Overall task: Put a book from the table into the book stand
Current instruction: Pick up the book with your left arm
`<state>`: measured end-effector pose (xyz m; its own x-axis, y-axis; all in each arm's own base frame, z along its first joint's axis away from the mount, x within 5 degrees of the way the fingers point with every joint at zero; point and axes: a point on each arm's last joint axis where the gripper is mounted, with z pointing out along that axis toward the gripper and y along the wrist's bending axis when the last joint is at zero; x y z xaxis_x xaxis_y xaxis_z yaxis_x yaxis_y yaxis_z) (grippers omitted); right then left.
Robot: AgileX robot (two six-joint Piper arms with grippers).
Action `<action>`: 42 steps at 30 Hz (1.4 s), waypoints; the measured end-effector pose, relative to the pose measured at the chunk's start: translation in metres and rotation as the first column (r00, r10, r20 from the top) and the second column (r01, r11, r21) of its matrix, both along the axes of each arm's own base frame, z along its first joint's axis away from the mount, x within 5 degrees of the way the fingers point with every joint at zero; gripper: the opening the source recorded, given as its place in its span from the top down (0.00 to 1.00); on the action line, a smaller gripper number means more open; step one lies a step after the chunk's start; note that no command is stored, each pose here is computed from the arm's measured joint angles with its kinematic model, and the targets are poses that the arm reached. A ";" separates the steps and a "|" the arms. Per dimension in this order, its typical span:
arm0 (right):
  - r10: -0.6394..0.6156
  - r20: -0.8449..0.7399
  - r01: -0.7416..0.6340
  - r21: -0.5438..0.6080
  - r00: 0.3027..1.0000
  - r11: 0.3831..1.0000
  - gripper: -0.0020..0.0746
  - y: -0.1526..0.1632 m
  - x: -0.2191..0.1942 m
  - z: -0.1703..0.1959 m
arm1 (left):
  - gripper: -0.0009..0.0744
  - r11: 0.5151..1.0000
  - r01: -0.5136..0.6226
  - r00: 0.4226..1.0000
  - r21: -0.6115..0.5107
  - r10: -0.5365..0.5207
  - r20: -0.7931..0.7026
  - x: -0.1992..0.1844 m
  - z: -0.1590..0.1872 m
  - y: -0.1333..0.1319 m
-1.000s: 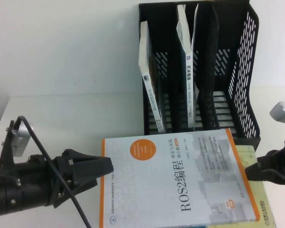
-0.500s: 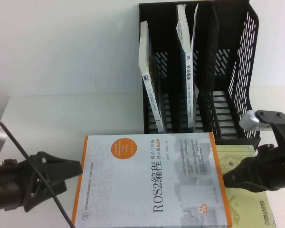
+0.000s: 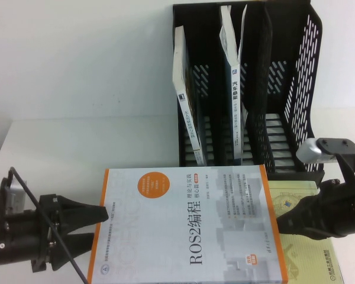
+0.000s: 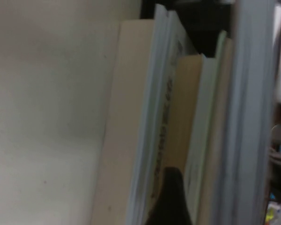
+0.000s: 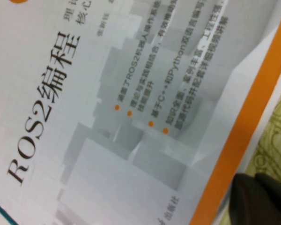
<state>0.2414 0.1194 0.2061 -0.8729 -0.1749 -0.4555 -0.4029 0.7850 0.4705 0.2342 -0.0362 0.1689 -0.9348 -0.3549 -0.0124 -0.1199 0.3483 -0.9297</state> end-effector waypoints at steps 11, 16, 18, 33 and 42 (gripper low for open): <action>0.061 0.035 -0.061 -0.012 0.997 0.998 0.98 0.001 -0.001 0.000 | 0.30 0.997 -0.050 0.993 -0.062 0.043 -0.109 0.010 -0.030 -0.002; 0.098 0.043 -0.097 -0.014 0.994 0.995 0.98 0.002 -0.002 0.000 | 0.30 0.997 -0.011 0.994 -0.072 0.003 -0.108 0.009 -0.029 -0.016; 0.104 0.041 -0.103 -0.013 0.994 0.995 0.98 0.002 -0.002 -0.001 | 0.30 0.997 0.008 0.994 -0.076 -0.016 -0.107 0.008 -0.028 -0.023; 0.146 -0.005 -0.146 -0.017 0.989 0.989 0.98 0.004 0.006 -0.013 | 0.85 0.991 0.055 0.997 -0.122 -0.061 -0.047 0.008 -0.022 -0.031; 0.236 0.015 -0.235 -0.058 0.972 0.970 0.98 0.004 0.008 -0.007 | 0.85 0.993 0.088 0.996 -0.077 -0.088 0.001 0.014 -0.007 -0.030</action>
<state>0.2497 0.1236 0.1995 -0.7939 -0.4001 -0.4579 -0.5895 0.6913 0.4179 0.2478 -0.0666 0.1622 -0.9624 -0.2714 0.0139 -0.0940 0.2847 -0.9540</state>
